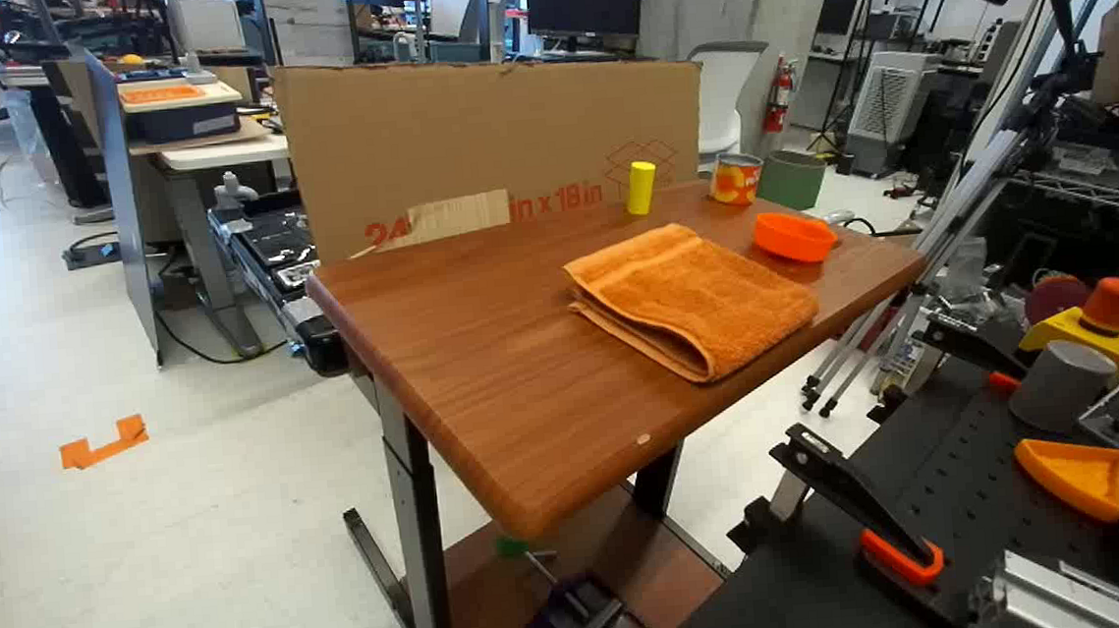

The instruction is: Slide the orange towel forward

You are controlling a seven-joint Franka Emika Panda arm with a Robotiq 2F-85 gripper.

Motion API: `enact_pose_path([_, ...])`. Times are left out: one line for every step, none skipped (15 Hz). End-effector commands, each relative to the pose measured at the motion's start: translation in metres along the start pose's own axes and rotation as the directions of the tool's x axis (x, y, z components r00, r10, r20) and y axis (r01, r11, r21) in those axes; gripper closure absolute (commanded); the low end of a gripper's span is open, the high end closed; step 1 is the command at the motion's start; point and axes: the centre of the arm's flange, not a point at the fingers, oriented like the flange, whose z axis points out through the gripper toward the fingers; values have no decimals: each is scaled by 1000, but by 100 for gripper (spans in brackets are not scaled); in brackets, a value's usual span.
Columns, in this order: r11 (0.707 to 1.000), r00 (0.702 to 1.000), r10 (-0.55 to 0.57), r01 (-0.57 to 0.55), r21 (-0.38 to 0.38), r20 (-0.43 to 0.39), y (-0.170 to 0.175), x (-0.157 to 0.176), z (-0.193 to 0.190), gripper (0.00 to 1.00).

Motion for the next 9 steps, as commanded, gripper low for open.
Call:
enact_pose_path([1000, 1000, 0, 0, 0, 0, 0, 0, 0, 0])
enact_pose_path([1000, 1000, 0, 0, 0, 0, 0, 0, 0, 0])
enact_pose_path([1000, 1000, 0, 0, 0, 0, 0, 0, 0, 0])
enact_pose_path([1000, 1000, 0, 0, 0, 0, 0, 0, 0, 0])
enact_pose_path([1000, 1000, 0, 0, 0, 0, 0, 0, 0, 0])
enact_pose_path([1000, 1000, 0, 0, 0, 0, 0, 0, 0, 0])
enact_pose_path([1000, 1000, -8, 8, 20, 19, -4, 7, 3, 0])
enact_pose_path([999, 999, -25, 24, 30, 42, -9, 18, 7, 0])
enact_pose_path([999, 997, -38, 36, 35, 60, -13, 24, 11, 0])
